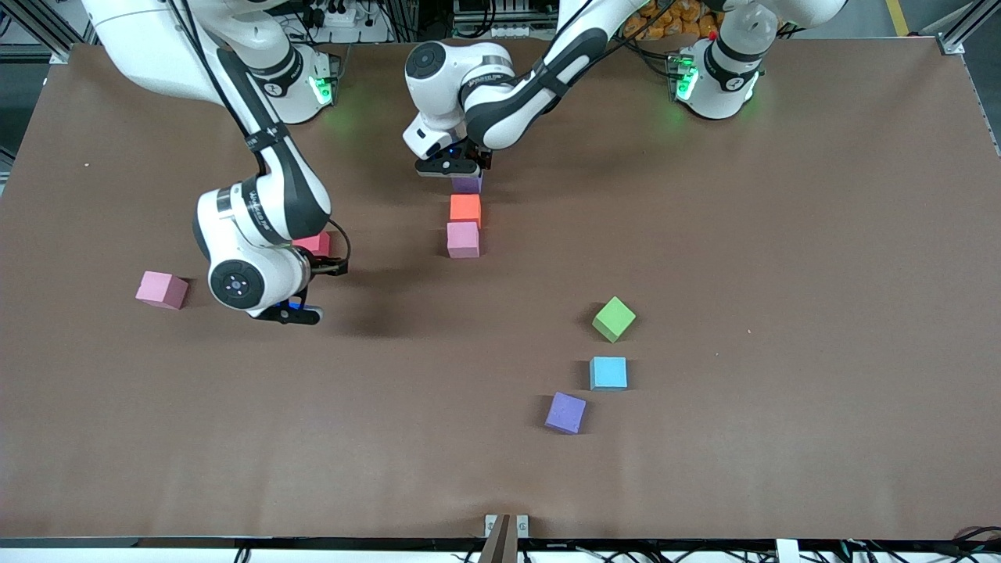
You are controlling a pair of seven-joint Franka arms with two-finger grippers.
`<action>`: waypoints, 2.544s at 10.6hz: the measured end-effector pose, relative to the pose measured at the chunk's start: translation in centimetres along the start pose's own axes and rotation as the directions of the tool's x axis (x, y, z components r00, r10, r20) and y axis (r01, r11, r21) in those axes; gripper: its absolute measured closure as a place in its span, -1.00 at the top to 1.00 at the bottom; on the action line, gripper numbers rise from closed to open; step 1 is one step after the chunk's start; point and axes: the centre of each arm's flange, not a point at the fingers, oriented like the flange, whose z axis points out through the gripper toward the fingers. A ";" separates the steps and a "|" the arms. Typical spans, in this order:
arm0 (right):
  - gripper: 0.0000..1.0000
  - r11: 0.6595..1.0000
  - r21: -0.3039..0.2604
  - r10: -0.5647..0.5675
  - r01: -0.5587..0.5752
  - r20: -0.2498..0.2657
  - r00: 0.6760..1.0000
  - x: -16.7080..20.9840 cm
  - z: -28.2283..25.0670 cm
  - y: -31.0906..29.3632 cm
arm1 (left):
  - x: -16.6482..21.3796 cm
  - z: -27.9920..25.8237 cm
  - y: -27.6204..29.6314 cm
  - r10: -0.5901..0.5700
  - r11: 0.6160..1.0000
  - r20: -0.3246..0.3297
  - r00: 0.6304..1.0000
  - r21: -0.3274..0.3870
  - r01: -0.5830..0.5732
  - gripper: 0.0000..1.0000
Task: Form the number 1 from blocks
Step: 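Place the purple cube beyond the orange cube while the right gripper reaches red, then grasp the red cube with the right gripper while the left reaches green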
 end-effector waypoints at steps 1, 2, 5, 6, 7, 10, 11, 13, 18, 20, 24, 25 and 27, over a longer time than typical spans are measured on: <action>1.00 1.000 0.010 -0.007 0.007 -0.008 1.000 -0.2 1.1 1.2 | 0.1 0.3 0.1 -0.001 1.000 0.004 1.000 0.001 0.001 0.10; 1.00 1.000 0.021 -0.015 0.016 -0.017 1.000 -0.3 2.3 2.5 | 0.4 0.3 0.0 -0.005 1.000 0.002 1.000 0.001 0.005 0.10; 1.00 0.999 0.041 -0.027 0.027 -0.008 1.000 -0.6 6.4 5.6 | 1.6 0.9 -0.4 -0.024 1.000 -0.001 1.000 0.009 0.024 0.10; 1.00 0.999 0.039 -0.029 0.029 -0.005 1.000 -0.8 6.8 5.5 | 1.6 1.2 -0.5 -0.024 1.000 0.002 1.000 0.012 0.024 0.10; 1.00 0.999 0.040 -0.033 0.033 -0.009 0.999 -0.9 7.0 5.3 | 1.6 1.4 -0.4 -0.024 1.000 0.005 1.000 0.014 0.024 0.10; 1.00 0.997 0.045 -0.065 0.066 -0.037 0.997 -1.0 8.0 5.2 | 2.2 1.5 -0.3 -0.032 0.999 0.004 0.999 0.010 0.032 0.10; 1.00 0.995 0.044 -0.083 0.085 -0.038 0.996 -1.1 8.3 5.2 | 2.3 1.6 -0.2 -0.034 0.999 0.005 0.999 0.008 0.034 0.10; 0.95 0.992 0.045 -0.112 0.114 -0.045 0.993 -1.1 8.7 5.4 | 2.6 1.7 0.0 -0.037 0.999 0.006 0.999 0.004 0.037 0.10; 0.21 0.991 0.045 -0.125 0.127 -0.047 0.991 -1.1 9.4 5.4 | 2.6 1.9 0.2 -0.038 0.999 0.008 0.999 0.001 0.038 0.58; 0.21 0.990 0.047 -0.127 0.130 -0.053 0.990 -1.0 9.2 5.2 | 3.1 1.2 0.3 -0.044 0.999 0.002 0.999 -0.007 0.044 0.98; 0.21 0.987 0.083 -0.126 0.135 -0.101 0.987 0.1 4.8 3.8 | 7.4 -3.7 -3.2 -0.122 0.991 -0.020 0.992 0.050 0.123 1.00; 0.21 0.987 0.088 -0.126 0.136 -0.112 0.986 0.4 3.3 3.6 | 10.3 -5.5 -5.5 -0.174 0.983 -0.032 0.984 0.051 0.176 1.00; 0.21 0.985 0.096 -0.126 0.141 -0.146 0.981 0.9 1.0 3.4 | 17.7 -7.7 -12.5 -0.258 0.965 -0.042 0.965 0.038 0.259 1.00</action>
